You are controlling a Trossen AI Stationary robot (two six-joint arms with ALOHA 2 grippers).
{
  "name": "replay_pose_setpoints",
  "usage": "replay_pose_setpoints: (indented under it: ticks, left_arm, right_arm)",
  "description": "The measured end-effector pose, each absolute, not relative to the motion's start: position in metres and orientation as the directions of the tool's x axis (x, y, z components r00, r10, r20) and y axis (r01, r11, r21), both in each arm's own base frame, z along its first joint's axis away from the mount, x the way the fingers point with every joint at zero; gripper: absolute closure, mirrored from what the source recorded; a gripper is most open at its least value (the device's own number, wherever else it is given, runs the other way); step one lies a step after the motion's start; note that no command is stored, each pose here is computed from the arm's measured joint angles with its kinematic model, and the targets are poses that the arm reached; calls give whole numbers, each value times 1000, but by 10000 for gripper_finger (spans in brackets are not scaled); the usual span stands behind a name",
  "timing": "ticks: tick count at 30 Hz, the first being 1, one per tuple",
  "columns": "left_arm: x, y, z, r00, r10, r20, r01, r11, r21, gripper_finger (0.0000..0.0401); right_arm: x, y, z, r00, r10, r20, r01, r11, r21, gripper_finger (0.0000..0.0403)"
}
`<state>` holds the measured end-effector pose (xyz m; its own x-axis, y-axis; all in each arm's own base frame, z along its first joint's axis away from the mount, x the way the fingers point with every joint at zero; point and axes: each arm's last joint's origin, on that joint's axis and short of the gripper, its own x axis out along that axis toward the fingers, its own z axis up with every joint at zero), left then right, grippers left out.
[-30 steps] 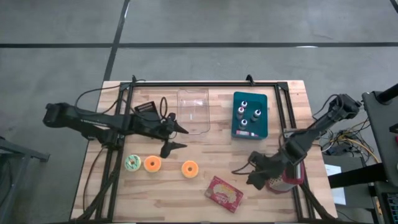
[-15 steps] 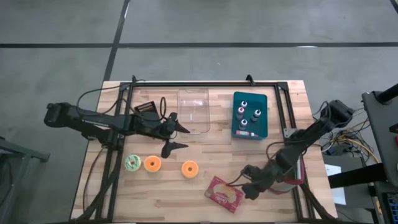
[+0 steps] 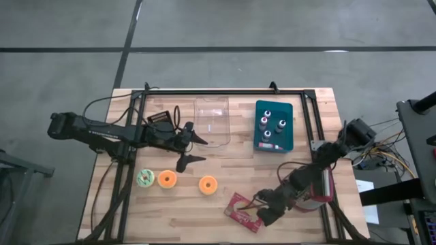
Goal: Pick & Place Food Item
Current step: Put the red popcorn bag into the transparent bin
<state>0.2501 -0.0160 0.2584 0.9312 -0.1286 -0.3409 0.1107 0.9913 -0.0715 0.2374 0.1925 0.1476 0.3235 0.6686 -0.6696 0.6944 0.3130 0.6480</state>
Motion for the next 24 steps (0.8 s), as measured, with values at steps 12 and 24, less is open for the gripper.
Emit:
replay_pose_setpoints:
  ticks: [12, 24]
  left_arm:
    - [250, -16, 258, 931, -118, -346, 98, 992, -76, 97]
    - [250, -16, 257, 930, -118, -348, 97, 992, -76, 97]
  right_arm:
    - [242, 183, 159, 390, 648, -655, 599, 362, 715, 303]
    - [240, 183, 159, 404, 619, -673, 557, 416, 718, 315]
